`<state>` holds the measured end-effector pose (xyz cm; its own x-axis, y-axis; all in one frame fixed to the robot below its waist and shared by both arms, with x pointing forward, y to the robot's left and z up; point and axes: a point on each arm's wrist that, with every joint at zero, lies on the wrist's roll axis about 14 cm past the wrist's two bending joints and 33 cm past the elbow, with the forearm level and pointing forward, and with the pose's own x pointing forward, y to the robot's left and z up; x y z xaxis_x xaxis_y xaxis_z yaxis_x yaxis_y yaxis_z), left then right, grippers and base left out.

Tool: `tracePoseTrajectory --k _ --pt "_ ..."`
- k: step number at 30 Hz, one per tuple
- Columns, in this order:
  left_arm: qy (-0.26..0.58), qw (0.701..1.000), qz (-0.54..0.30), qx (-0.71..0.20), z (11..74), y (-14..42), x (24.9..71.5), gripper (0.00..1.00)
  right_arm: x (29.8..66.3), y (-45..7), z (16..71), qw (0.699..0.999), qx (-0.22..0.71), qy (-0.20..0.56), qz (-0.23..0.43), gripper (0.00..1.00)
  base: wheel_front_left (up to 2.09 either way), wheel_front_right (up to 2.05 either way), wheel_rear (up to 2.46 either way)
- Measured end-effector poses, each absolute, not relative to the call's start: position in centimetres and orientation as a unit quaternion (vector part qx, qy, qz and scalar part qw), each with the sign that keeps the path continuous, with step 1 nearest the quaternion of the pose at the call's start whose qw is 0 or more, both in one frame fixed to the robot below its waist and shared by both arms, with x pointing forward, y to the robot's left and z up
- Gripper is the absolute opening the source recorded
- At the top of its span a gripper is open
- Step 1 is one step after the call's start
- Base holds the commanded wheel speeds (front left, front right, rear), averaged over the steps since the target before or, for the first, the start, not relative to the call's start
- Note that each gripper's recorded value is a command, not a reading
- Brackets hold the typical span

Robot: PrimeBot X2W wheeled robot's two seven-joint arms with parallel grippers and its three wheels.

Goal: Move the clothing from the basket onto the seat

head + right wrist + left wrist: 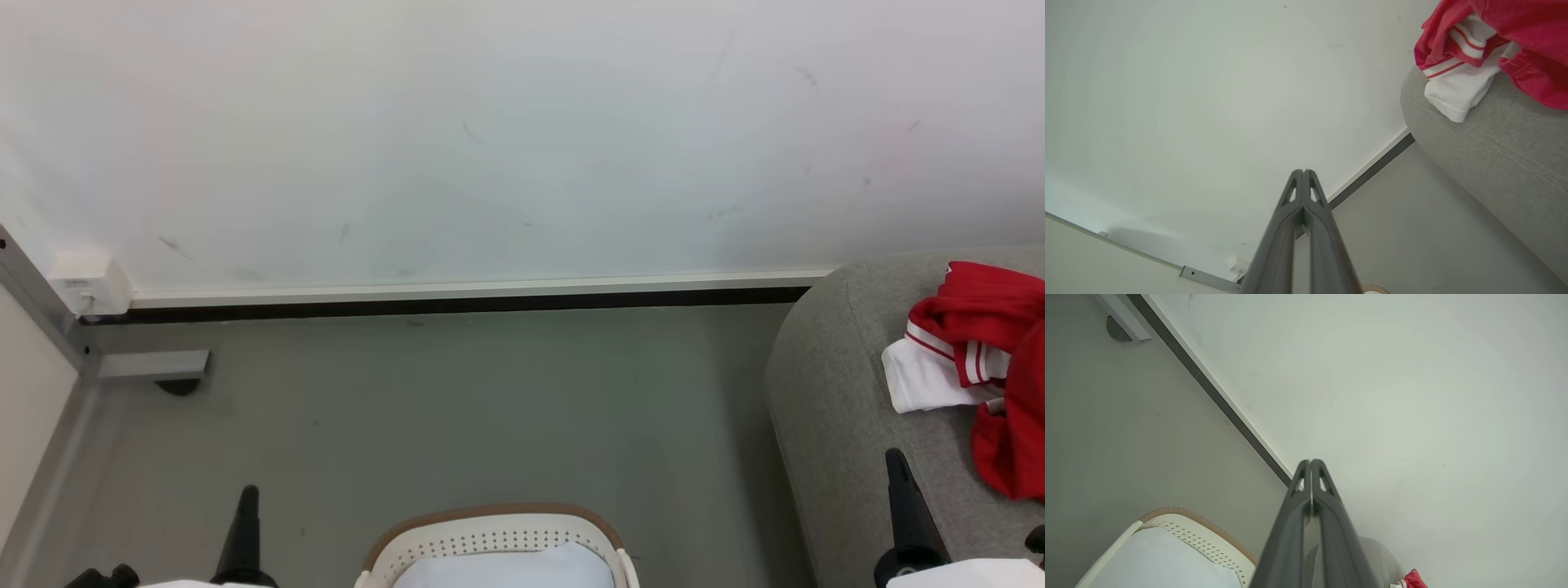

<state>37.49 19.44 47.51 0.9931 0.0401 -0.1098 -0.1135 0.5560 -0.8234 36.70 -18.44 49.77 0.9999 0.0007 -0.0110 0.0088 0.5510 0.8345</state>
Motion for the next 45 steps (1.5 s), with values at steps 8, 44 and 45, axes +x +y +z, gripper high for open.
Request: tracePoseTrajectory --k 8,44,45 --pt "0.037 0.862 0.040 -0.504 47.8 19.4 37.8 0.00 37.1 -18.8 49.9 0.862 0.507 0.004 -0.007 0.00 0.00 0.00 0.00" --pt "0.023 0.772 0.022 -0.634 49.2 19.6 38.4 0.00 38.0 -19.7 50.1 0.773 0.635 0.007 -0.010 0.00 0.00 0.00 0.00" --pt "0.021 0.770 0.022 -0.638 49.2 19.6 38.4 0.00 38.1 -19.7 50.1 0.771 0.637 0.007 -0.010 0.00 0.00 0.00 0.00"
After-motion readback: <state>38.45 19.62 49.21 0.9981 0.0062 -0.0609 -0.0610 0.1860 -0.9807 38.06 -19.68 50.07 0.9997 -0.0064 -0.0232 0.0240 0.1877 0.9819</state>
